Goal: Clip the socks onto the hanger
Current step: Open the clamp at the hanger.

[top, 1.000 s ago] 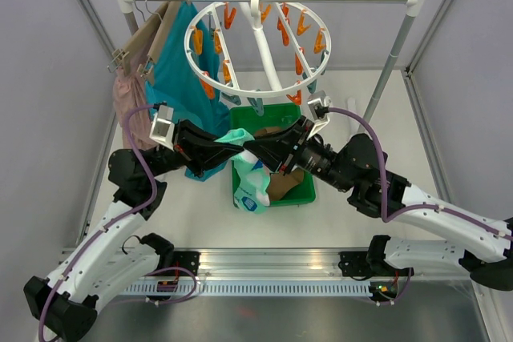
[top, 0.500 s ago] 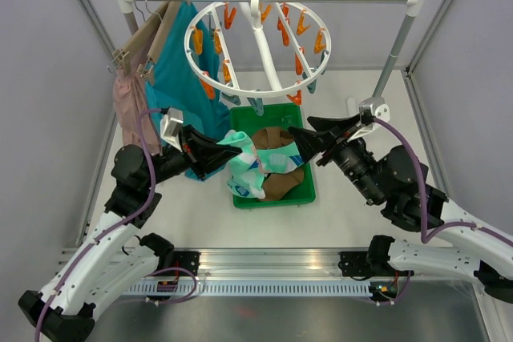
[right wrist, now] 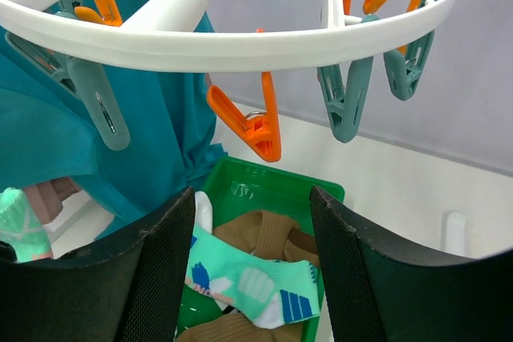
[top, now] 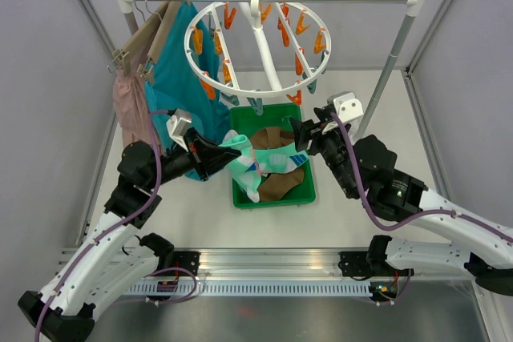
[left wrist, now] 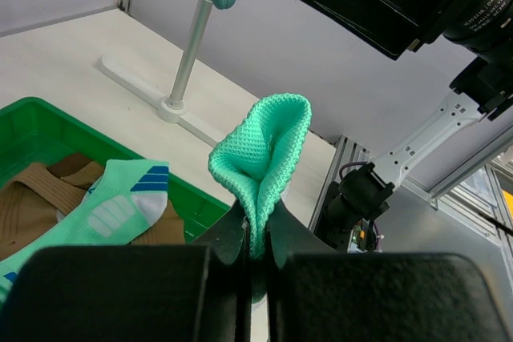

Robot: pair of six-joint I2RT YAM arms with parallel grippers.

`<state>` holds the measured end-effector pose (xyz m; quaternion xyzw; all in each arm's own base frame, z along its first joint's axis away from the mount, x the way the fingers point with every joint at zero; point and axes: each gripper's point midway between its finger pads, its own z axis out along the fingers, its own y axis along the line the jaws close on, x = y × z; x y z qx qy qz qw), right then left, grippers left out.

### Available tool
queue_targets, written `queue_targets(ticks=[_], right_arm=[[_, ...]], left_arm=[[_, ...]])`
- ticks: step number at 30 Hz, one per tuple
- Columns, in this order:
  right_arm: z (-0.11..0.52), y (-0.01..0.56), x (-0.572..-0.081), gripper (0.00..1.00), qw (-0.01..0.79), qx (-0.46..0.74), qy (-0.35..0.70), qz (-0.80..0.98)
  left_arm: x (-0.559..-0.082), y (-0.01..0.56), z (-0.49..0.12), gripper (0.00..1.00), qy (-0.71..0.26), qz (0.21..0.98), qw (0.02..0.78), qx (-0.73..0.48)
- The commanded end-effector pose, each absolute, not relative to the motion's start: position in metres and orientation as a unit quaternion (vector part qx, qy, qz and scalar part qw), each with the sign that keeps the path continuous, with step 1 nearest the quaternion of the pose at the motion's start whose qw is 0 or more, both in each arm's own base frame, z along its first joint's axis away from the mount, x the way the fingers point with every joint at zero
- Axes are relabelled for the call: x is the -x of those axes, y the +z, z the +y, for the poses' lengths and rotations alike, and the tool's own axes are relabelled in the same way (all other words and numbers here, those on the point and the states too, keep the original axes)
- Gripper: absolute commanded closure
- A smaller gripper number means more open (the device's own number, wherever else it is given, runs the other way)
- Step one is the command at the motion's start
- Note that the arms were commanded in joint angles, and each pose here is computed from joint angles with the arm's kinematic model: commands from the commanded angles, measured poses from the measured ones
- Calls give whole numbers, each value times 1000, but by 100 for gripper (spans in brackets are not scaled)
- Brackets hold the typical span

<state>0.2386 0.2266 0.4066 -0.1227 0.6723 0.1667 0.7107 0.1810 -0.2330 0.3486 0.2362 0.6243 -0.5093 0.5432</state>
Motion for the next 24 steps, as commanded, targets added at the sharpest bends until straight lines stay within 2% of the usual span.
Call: queue_targets(ticks=[1, 24], right_arm=[[217, 433, -244, 34, 738, 120, 140, 649], [238, 456, -281, 30, 756, 137, 137, 625]], left_arm=[[-182, 364, -230, 98, -496, 609, 569, -246], [-183, 360, -231, 98, -491, 610, 568, -255]])
